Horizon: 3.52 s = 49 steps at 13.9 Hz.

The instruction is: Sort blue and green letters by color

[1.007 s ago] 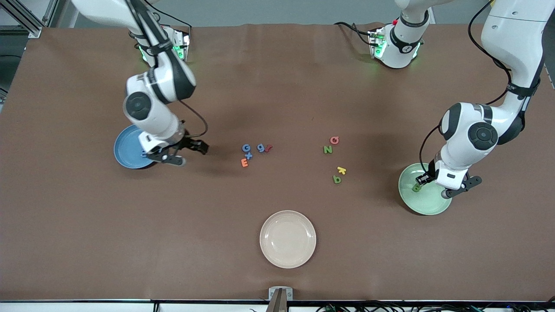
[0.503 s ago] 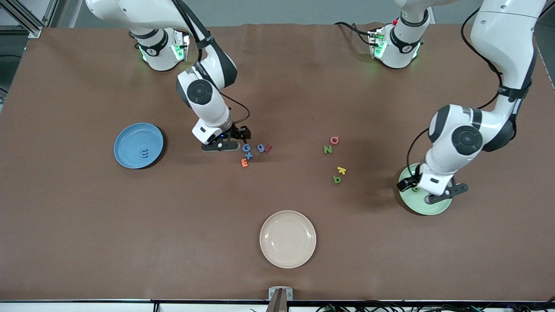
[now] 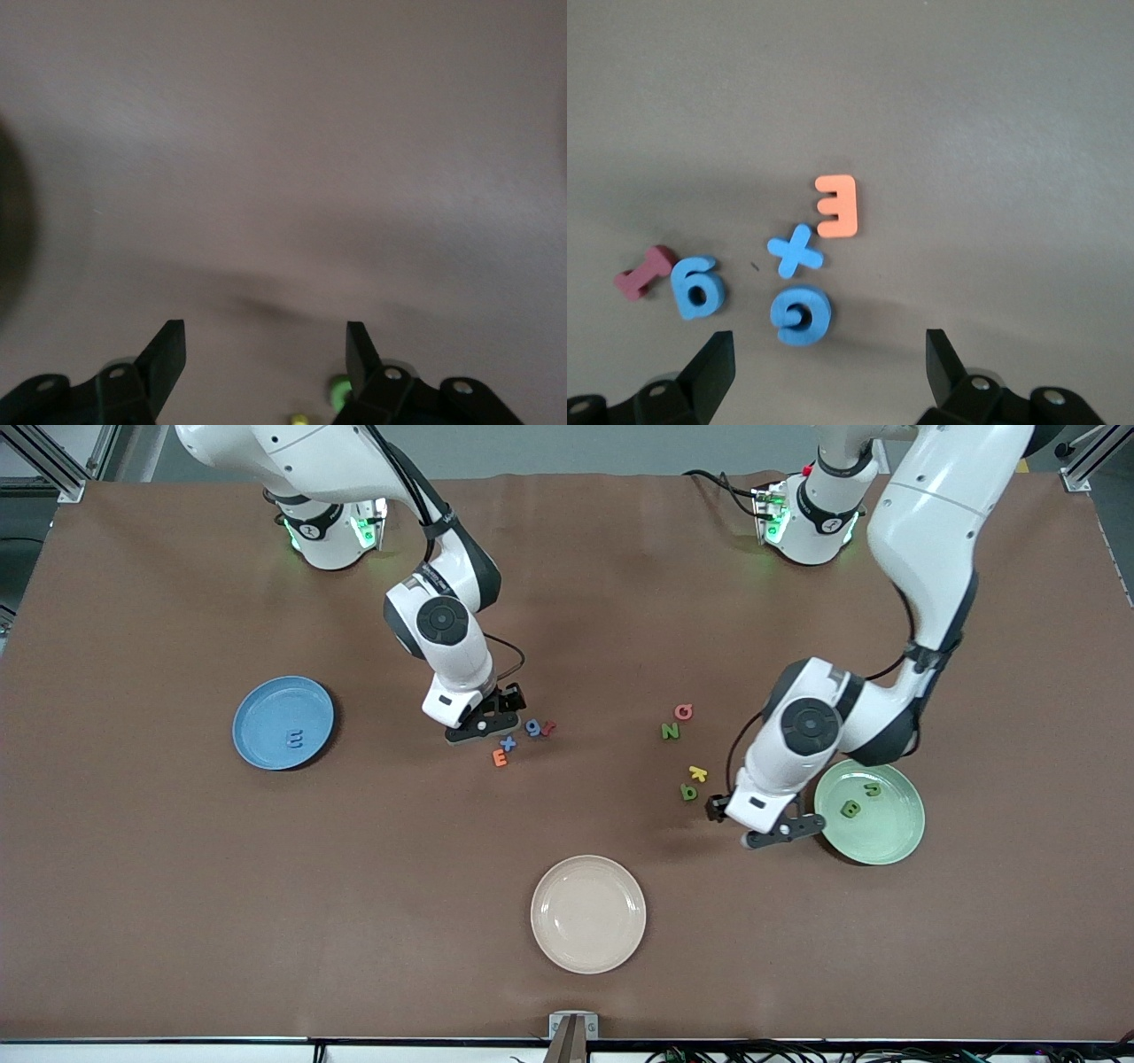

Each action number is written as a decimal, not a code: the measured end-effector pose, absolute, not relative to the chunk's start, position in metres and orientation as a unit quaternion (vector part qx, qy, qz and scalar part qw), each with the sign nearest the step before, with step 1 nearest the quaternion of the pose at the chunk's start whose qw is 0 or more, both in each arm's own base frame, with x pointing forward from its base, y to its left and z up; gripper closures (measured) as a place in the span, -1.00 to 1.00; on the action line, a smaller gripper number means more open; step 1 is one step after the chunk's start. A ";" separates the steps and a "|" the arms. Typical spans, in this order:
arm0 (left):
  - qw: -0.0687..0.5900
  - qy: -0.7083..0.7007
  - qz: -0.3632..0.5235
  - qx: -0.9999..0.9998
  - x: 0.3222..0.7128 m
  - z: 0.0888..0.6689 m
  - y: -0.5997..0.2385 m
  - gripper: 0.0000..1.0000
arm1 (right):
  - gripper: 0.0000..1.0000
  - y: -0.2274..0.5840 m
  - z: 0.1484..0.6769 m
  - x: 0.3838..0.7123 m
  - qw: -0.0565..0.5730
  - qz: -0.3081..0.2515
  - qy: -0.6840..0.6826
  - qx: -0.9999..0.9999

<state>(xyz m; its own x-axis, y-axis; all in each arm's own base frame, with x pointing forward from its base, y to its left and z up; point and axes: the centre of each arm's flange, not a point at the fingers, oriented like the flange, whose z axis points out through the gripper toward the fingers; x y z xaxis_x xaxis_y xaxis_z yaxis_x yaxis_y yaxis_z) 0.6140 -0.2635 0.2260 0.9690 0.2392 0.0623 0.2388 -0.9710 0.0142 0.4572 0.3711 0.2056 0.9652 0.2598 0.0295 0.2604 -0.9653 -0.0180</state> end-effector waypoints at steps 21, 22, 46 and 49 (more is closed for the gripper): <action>-0.003 0.144 0.010 0.990 0.600 0.195 -0.301 0.45 | 0.14 0.395 0.178 0.449 -0.001 -0.003 -0.157 -0.988; -0.004 0.145 0.018 0.989 0.610 0.209 -0.288 0.45 | 0.14 0.395 0.178 0.449 -0.002 -0.004 -0.158 -0.987; -0.034 0.081 -0.046 0.995 0.634 0.198 -0.027 0.45 | 0.30 -0.043 0.271 0.510 0.028 0.139 -0.252 -0.957; -0.034 0.081 -0.043 0.995 0.635 0.198 -0.027 0.15 | 0.23 -0.047 0.263 0.504 0.029 0.137 -0.252 -0.958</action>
